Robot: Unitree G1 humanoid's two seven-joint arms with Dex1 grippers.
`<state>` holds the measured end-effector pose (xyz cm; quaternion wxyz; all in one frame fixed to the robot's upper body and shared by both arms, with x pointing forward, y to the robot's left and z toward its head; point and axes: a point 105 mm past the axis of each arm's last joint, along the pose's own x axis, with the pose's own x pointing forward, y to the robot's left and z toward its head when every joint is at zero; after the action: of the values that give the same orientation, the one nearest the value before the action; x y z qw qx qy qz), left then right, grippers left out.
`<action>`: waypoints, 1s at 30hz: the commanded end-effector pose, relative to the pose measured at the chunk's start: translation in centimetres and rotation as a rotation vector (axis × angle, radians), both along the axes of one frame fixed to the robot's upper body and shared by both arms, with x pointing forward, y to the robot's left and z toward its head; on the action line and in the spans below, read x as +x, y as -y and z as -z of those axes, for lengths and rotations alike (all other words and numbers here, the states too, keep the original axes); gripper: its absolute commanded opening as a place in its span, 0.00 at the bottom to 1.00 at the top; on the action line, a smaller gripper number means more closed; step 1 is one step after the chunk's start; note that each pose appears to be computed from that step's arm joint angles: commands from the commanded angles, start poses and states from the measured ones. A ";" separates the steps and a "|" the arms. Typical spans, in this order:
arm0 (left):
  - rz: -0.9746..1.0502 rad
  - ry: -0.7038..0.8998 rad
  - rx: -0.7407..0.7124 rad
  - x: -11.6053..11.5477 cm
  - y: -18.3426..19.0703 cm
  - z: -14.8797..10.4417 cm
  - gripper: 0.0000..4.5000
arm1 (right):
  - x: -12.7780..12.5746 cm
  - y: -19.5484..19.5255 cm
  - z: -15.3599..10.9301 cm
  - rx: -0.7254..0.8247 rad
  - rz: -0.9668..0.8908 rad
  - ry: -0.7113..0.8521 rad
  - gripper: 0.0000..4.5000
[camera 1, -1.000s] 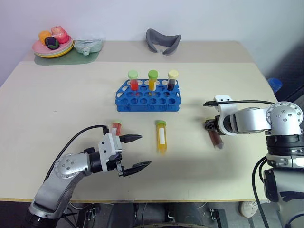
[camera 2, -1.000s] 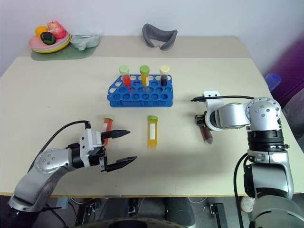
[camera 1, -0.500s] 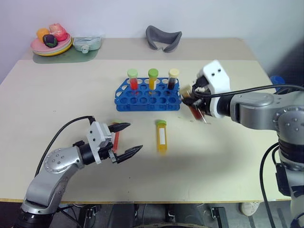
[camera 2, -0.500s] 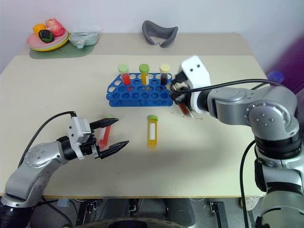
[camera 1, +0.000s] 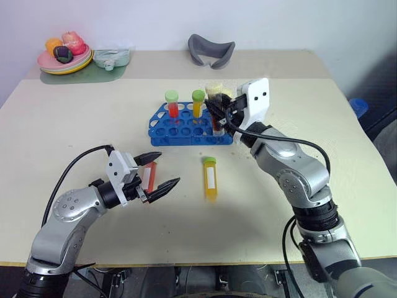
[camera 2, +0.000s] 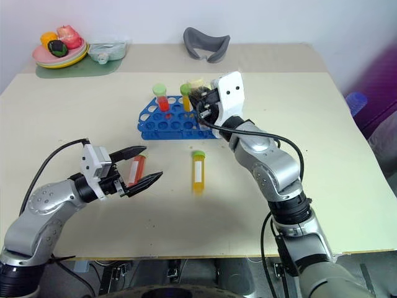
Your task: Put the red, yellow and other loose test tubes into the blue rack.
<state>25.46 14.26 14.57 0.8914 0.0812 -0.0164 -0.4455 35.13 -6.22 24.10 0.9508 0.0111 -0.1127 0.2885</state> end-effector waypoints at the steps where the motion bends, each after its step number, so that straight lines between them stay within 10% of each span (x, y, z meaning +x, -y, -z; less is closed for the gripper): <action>1: 0.006 0.041 -0.009 -0.4 0.1 -1.0 1.00 | 0.0 0.7 -2.2 0.060 0.009 0.077 0.19; 30: 0.000 0.048 -0.006 0.0 0.3 -2.1 1.00 | 2.8 1.3 4.3 0.109 0.117 0.254 0.19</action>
<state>25.76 13.95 15.43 0.8934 0.0780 -0.0175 -0.4422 37.98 -7.37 18.19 0.9489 0.0190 -0.2131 0.2319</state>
